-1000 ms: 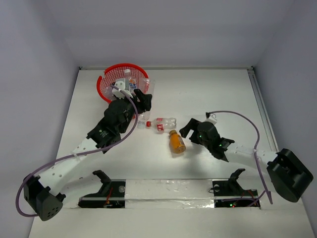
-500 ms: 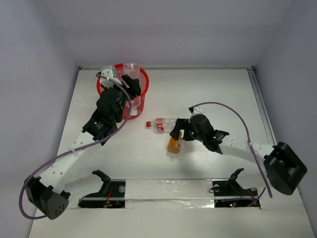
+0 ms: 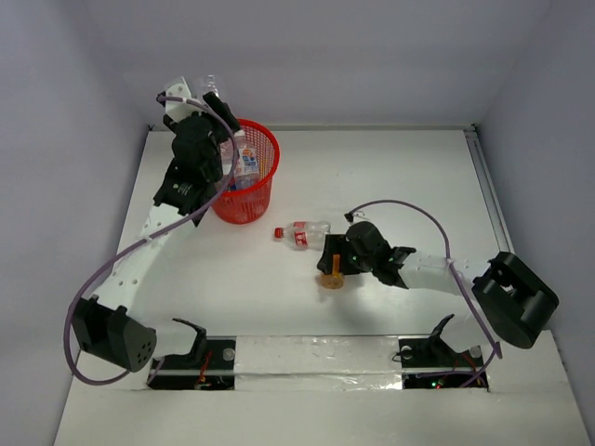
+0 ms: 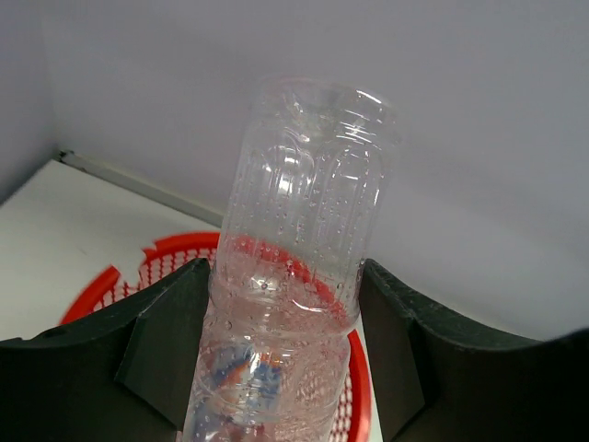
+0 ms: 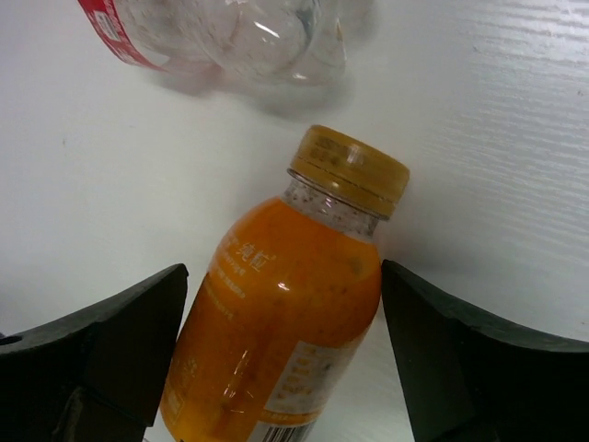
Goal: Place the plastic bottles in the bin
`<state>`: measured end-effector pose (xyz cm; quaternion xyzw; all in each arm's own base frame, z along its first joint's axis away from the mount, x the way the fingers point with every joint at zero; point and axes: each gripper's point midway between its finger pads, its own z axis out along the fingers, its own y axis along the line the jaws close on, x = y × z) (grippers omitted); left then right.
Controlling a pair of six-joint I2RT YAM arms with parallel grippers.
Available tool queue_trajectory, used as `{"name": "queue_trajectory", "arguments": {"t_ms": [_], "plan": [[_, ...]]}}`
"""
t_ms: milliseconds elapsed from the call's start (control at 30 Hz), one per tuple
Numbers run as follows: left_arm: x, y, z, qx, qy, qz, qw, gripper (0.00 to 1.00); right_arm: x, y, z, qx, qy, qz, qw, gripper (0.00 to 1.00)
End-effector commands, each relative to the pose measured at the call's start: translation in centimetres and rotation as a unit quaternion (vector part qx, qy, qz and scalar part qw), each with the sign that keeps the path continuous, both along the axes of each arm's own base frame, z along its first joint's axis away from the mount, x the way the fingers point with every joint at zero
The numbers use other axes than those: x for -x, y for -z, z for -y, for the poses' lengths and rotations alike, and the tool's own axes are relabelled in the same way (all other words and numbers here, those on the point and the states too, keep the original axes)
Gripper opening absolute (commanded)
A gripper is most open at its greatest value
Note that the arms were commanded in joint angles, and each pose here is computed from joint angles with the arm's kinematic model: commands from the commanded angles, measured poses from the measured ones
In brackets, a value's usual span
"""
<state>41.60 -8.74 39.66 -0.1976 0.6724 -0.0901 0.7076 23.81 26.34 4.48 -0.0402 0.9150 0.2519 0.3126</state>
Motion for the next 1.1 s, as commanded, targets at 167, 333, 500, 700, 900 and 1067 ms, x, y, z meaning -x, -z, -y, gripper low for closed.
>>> {"name": "queue_trajectory", "arguments": {"t_ms": [167, 333, 500, 700, 900, 1067], "plan": [[-4.2, -1.1, -3.0, -0.045, -0.050, 0.029, 0.997, 0.35, 0.1, -1.2, 0.6, -0.024, 0.020, 0.023, 0.999, 0.68], [-6.0, -0.6, -4.0, -0.077, -0.091, 0.027, 0.993, 0.35, 0.6, -2.0, 0.9, -0.047, 0.026, 0.030, 0.998, 0.52], [-8.0, 0.2, -4.4, -0.114, -0.119, 0.018, 0.986, 0.32, 0.8, -4.0, 0.9, -0.077, 0.027, 0.050, 0.995, 0.50], [-9.4, 1.4, -4.9, -0.119, -0.151, 0.021, 0.981, 0.31, 1.2, -5.4, 1.3, -0.100, 0.028, 0.069, 0.992, 0.49], [-9.3, 3.4, -4.9, -0.093, -0.153, 0.039, 0.983, 0.31, 1.5, -7.2, 1.5, -0.115, 0.027, 0.091, 0.989, 0.49], [-9.0, 6.7, -3.5, -0.087, -0.132, 0.040, 0.987, 0.32, 1.4, -9.1, 2.4, -0.124, 0.042, 0.115, 0.985, 0.49]]}}
